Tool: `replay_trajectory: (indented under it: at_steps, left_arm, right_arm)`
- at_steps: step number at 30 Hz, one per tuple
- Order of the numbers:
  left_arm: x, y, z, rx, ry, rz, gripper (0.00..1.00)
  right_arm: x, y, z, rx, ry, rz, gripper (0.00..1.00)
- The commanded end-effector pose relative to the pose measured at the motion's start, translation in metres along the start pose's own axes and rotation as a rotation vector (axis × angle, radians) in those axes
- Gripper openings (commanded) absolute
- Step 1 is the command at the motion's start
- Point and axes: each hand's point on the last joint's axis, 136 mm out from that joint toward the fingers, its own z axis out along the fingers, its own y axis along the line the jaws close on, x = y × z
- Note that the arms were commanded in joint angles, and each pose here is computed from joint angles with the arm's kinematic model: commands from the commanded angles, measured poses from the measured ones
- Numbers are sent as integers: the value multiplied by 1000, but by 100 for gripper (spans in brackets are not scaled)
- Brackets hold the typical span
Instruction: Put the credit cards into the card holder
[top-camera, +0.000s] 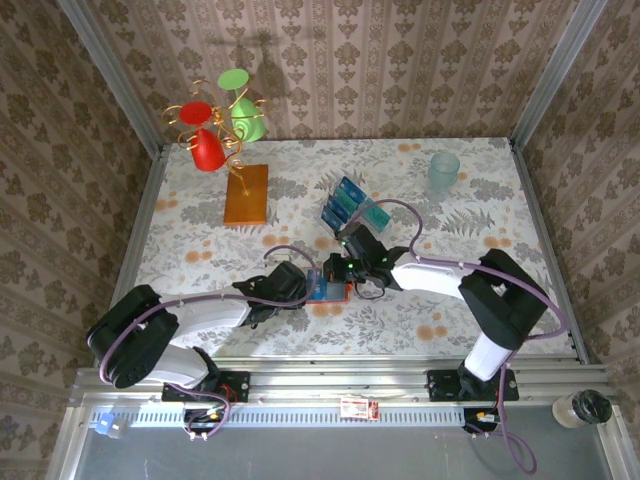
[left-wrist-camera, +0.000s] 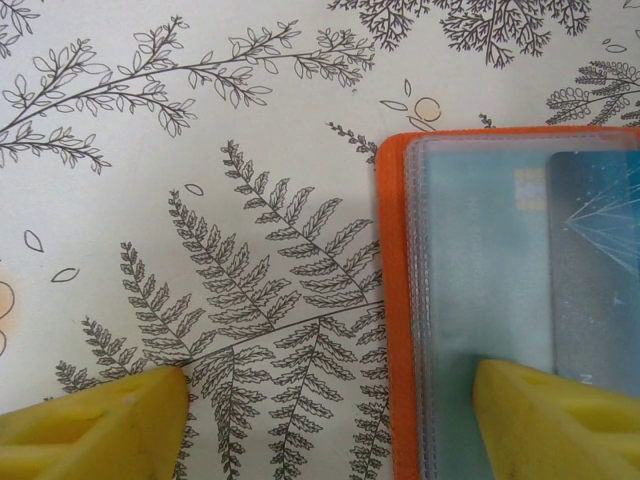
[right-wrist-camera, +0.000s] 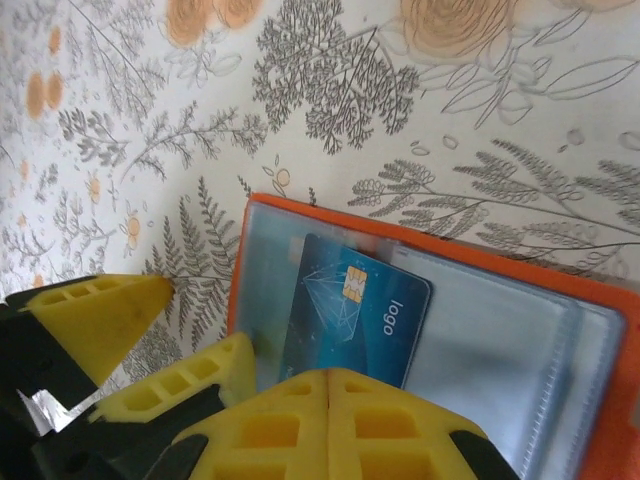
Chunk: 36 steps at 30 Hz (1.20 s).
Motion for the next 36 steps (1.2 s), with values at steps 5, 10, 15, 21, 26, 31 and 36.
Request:
replay_trajectory:
  at_steps: [5,10,15,21,26,31,36]
  left_arm:
    - [4,7,-6,-10,-2,1,76]
    - [-2,5,-10,1,-14,-4,76]
    - [-14,2,-19,15,-41,-8,77]
    - [-26,14,-21,6,-48,-48,77]
    - [-21,36,-17,-48,-12,-80,77]
    - [-10,53,-15,-103,15,-107,76]
    - [-3,59,-11,-131,34,-115,76]
  right_arm:
    - [22,-7,25,33,116,-16,0]
    - [28,-10,35,49,151,-9,0]
    - [30,-3,43,42,169,-15,0]
    - [29,3,48,31,178,-12,0]
    - [25,7,45,25,170,-20,0]
    - [23,9,41,25,162,-27,0]
    - [23,10,41,20,162,-28,0]
